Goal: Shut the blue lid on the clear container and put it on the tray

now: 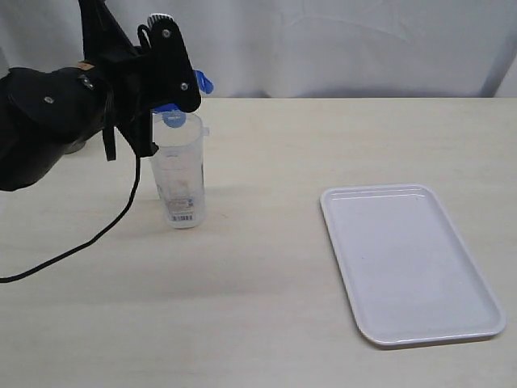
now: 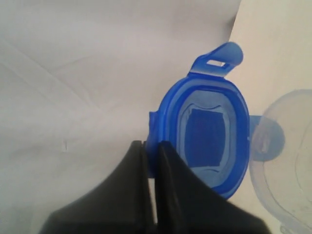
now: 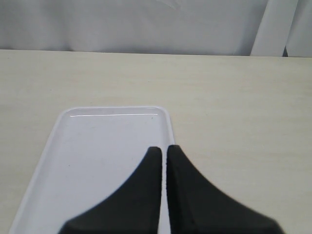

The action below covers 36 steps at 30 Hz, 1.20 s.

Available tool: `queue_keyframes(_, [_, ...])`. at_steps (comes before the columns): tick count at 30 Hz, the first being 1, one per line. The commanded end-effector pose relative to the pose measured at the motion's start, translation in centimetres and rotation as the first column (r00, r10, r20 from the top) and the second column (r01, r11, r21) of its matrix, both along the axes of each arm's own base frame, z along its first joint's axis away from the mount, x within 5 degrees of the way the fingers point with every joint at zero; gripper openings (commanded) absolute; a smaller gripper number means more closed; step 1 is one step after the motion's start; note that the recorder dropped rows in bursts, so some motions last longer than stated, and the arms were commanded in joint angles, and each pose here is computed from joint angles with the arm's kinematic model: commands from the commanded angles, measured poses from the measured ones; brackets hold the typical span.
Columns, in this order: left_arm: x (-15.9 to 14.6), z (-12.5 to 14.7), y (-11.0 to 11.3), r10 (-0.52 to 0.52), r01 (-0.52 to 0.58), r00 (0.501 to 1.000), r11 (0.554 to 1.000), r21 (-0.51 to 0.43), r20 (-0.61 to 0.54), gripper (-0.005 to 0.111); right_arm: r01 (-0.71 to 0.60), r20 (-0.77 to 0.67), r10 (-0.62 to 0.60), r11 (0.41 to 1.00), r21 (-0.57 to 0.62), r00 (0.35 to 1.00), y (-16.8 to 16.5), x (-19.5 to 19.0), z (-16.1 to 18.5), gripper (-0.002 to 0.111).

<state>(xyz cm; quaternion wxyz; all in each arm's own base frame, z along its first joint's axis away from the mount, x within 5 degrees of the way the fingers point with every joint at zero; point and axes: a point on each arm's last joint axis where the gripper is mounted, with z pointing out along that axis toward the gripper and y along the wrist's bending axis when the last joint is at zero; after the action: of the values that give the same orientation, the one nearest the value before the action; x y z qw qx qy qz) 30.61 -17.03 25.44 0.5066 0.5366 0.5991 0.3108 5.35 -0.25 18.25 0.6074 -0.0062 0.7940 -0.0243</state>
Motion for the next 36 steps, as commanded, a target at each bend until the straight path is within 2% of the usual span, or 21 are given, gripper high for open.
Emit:
queue_keyframes(1, [-0.2, 0.4, 0.2, 0.009, -0.01, 1.0, 1.0, 0.026, 0.029, 0.0, -0.002, 0.005, 0.002, 1.0, -0.004, 1.0, 0.0, 0.0, 0.0, 0.004])
queue_keyframes(14, [-0.2, 0.5, 0.3, 0.018, -0.02, 0.999, 0.999, 0.031, 0.044, 0.0, -0.002, 0.005, 0.002, 1.0, -0.004, 1.0, 0.0, 0.0, 0.0, 0.004])
queue_keyframes(26, [-0.3, 0.7, 0.0, -0.011, 0.004, 0.996, 0.997, 0.08, 0.09, 0.0, -0.002, 0.005, 0.002, 1.0, -0.004, 1.0, 0.0, 0.0, 0.0, 0.004])
queue_keyframes(30, [-1.2, 0.2, -0.8, -0.062, 0.045, 0.991, 0.989, 0.138, 0.12, 0.0, -0.002, 0.005, 0.002, 1.0, -0.004, 1.0, 0.0, 0.0, 0.0, 0.004])
queue_keyframes(36, [-1.3, 0.2, -0.8, -0.04, 0.025, 0.992, 0.992, 0.122, 0.122, 0.0, -0.002, 0.005, 0.002, 1.0, -0.004, 1.0, 0.0, 0.0, 0.0, 0.004])
